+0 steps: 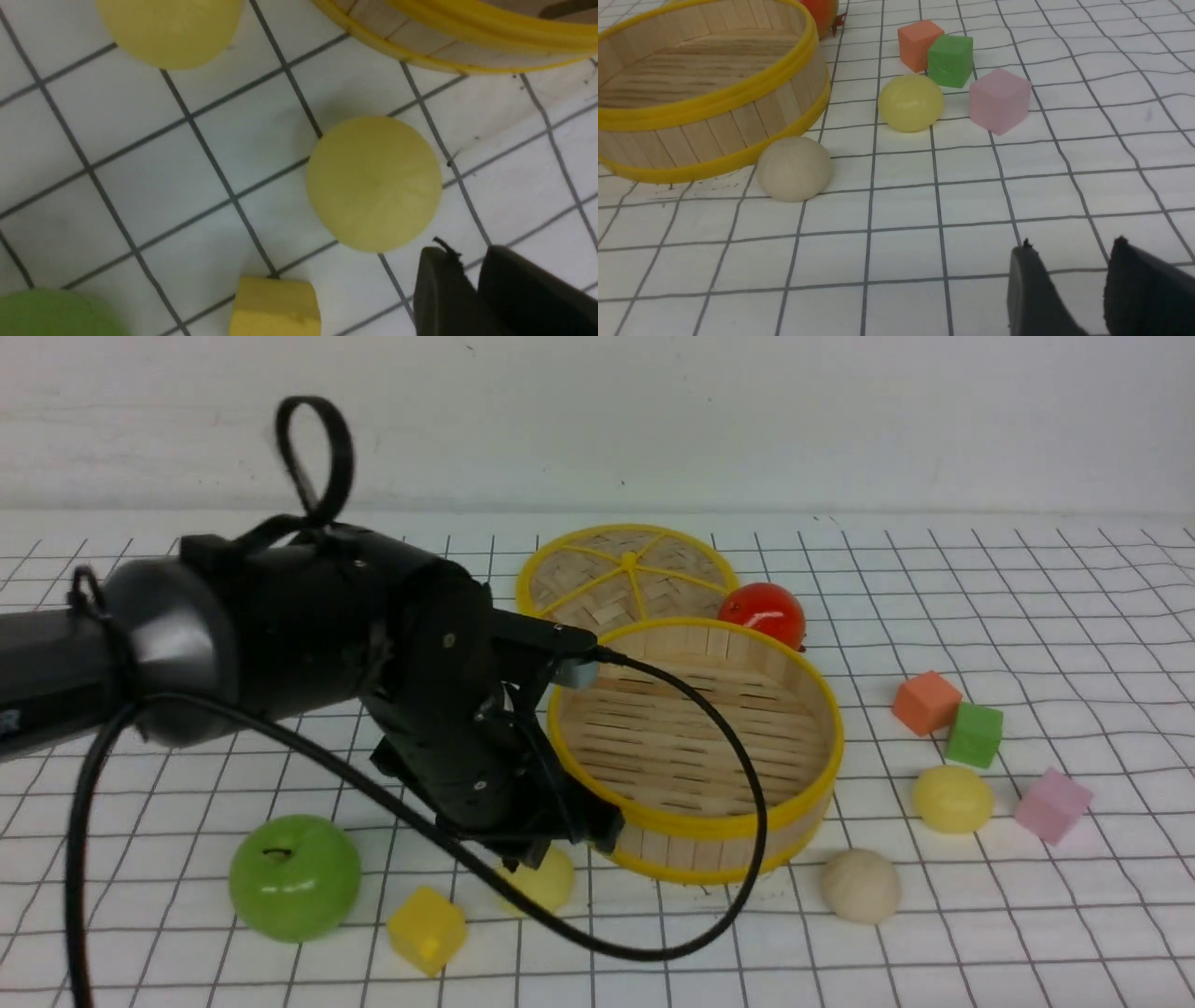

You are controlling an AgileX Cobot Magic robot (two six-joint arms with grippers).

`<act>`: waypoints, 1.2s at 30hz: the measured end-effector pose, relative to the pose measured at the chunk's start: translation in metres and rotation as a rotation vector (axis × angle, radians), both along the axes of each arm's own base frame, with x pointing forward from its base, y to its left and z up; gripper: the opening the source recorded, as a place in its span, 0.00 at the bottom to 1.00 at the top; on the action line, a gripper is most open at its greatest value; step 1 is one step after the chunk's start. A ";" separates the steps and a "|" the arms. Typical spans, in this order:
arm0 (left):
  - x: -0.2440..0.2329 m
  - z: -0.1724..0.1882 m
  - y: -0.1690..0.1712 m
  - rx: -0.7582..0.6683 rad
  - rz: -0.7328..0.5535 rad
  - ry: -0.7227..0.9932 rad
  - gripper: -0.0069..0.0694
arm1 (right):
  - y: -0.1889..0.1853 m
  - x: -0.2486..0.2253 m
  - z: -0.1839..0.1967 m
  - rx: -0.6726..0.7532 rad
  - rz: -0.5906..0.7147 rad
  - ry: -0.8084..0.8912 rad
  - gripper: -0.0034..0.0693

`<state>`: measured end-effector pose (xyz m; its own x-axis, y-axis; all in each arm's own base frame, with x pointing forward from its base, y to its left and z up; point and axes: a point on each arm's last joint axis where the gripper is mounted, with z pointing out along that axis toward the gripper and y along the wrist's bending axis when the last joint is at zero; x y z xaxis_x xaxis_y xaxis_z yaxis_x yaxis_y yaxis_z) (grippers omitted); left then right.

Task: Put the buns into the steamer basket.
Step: Use the left arm to grab a steamed stuffed bun

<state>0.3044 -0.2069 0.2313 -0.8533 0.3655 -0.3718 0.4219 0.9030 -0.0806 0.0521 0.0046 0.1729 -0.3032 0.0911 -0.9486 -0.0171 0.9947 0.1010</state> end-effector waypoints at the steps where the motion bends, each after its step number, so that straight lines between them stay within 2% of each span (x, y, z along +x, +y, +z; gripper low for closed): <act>1: 0.003 -0.004 0.000 0.006 0.005 0.010 0.32 | 0.000 0.000 0.000 0.000 0.000 0.000 0.38; 5: 0.018 -0.015 0.001 0.022 0.032 0.053 0.47 | 0.000 0.000 0.000 0.000 0.000 0.000 0.38; 8: 0.022 -0.020 0.000 0.024 0.026 0.067 0.52 | 0.000 0.000 0.000 0.000 0.000 0.000 0.38; 21: 0.031 -0.044 -0.004 0.045 0.006 0.063 0.53 | 0.000 0.000 0.000 0.000 0.000 0.000 0.38; 26: 0.033 -0.046 -0.005 0.045 0.004 0.054 0.43 | 0.000 0.000 0.000 0.000 0.000 0.000 0.38; 29: 0.033 -0.046 -0.005 0.044 0.004 0.052 0.25 | 0.000 0.000 0.000 0.000 0.000 0.000 0.38; 30: 0.033 -0.046 -0.005 0.044 0.004 0.052 0.22 | 0.000 0.000 0.000 0.000 0.000 0.000 0.38; 31: 0.033 -0.045 -0.005 0.044 0.004 0.051 0.13 | 0.000 0.000 0.000 0.000 0.000 0.000 0.38; 32: 0.033 -0.045 -0.005 0.046 0.003 0.054 0.10 | 0.000 0.000 0.000 0.000 0.000 0.000 0.38; 36: 0.030 -0.034 -0.003 0.048 0.005 0.062 0.07 | 0.000 0.000 0.000 0.000 0.000 0.000 0.38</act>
